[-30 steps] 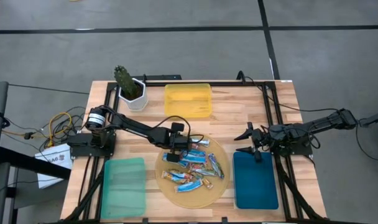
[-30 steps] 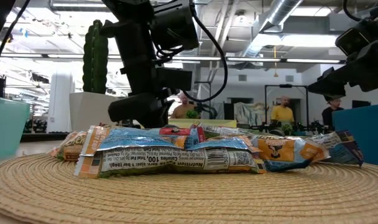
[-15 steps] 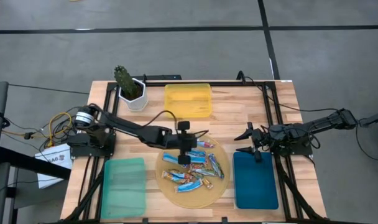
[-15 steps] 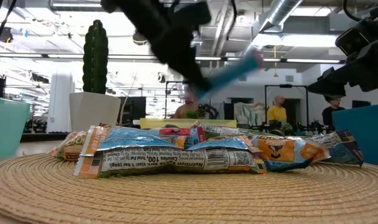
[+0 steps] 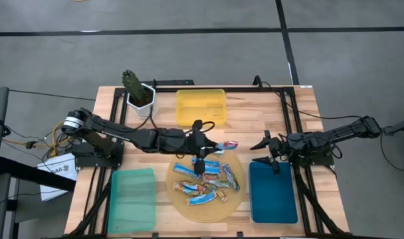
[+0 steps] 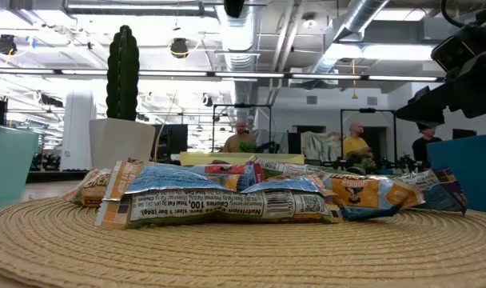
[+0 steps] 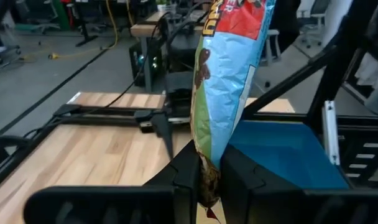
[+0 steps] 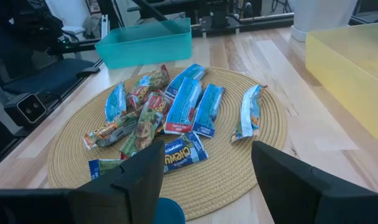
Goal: Pick and place Granola Bars by type
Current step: Put the red granola bar into the light blue bin
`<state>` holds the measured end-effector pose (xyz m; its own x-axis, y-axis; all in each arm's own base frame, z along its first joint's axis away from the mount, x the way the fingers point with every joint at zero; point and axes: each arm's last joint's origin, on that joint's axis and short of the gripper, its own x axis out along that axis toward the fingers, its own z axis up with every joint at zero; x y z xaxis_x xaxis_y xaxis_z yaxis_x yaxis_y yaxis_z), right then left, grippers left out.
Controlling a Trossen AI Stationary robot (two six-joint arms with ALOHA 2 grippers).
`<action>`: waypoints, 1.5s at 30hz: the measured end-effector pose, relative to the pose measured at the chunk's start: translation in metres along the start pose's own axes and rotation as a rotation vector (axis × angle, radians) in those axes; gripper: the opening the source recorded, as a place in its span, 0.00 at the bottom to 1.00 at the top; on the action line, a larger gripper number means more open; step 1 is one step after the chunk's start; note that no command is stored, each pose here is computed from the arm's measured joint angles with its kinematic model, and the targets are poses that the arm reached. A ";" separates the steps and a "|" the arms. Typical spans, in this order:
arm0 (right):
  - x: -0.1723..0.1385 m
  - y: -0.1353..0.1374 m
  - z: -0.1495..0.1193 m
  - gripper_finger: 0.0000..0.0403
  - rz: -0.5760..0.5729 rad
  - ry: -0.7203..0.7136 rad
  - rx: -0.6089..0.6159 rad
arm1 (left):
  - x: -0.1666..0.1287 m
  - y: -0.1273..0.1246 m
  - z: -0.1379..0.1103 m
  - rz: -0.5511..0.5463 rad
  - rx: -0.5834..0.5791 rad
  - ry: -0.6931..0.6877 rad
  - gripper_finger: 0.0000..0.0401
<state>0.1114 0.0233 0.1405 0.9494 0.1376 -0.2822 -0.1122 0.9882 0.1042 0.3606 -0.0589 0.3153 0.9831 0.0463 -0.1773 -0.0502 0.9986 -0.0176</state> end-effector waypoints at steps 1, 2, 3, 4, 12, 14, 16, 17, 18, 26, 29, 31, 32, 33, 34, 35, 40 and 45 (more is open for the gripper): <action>0.000 0.000 0.000 0.58 0.000 0.000 0.000 | 0.000 -0.001 0.000 -0.003 0.003 0.002 0.08; 0.000 0.000 0.000 0.58 0.000 0.000 0.000 | 0.000 -0.002 0.000 -0.006 0.004 0.003 0.08; 0.000 0.000 0.000 0.58 0.000 0.000 0.000 | -0.001 -0.003 -0.001 -0.008 0.005 0.006 0.08; 0.000 0.000 0.000 0.58 0.000 0.000 0.000 | -0.001 -0.004 -0.001 -0.011 0.005 0.006 0.08; 0.000 0.000 0.000 0.58 0.000 0.000 0.000 | -0.002 -0.010 -0.001 -0.016 0.012 0.005 0.09; 0.000 0.000 0.000 0.58 0.000 0.000 0.000 | -0.003 -0.012 -0.001 -0.014 0.024 0.004 0.09; 0.000 0.000 0.000 0.58 0.000 0.000 0.000 | -0.003 -0.014 -0.002 -0.014 0.029 0.008 0.08; 0.000 0.000 0.000 0.58 0.000 0.000 0.000 | -0.004 -0.015 -0.003 -0.016 0.033 0.018 0.08; 0.000 0.000 0.000 0.58 0.000 0.000 0.000 | -0.004 -0.015 -0.004 -0.018 0.035 0.030 0.08; 0.000 0.000 0.000 0.58 0.001 -0.005 0.001 | -0.038 -0.006 -0.017 -0.011 0.019 0.110 0.08; 0.000 0.000 0.001 0.58 0.001 -0.006 0.000 | -0.057 -0.001 -0.024 -0.009 -0.016 0.132 0.08; 0.000 0.000 0.000 0.58 0.001 -0.005 0.000 | -0.071 0.001 -0.030 -0.011 -0.028 0.155 0.07; 0.000 0.000 0.001 0.58 0.001 -0.006 0.001 | -0.078 0.003 -0.032 -0.010 -0.029 0.172 0.07; 0.000 0.000 0.000 0.58 0.001 -0.005 0.000 | -0.085 0.003 -0.033 -0.013 -0.035 0.171 0.07; 0.000 0.000 0.000 0.58 0.001 -0.004 0.001 | -0.094 0.004 -0.035 -0.017 -0.038 0.174 0.07; 0.000 0.000 0.000 0.58 0.001 -0.004 0.000 | -0.103 0.005 -0.037 -0.020 -0.040 0.185 0.07; 0.000 0.000 0.000 0.58 0.001 -0.002 0.000 | -0.147 0.007 -0.043 -0.057 -0.050 0.209 0.07; 0.000 0.000 0.000 0.58 0.001 -0.002 0.000 | -0.196 0.012 -0.043 -0.116 -0.049 0.221 0.07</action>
<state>0.1113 0.0233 0.1407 0.9501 0.1379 -0.2798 -0.1126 0.9881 0.1047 0.1599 -0.0567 0.3070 0.9204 -0.0807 -0.3825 0.0469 0.9942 -0.0968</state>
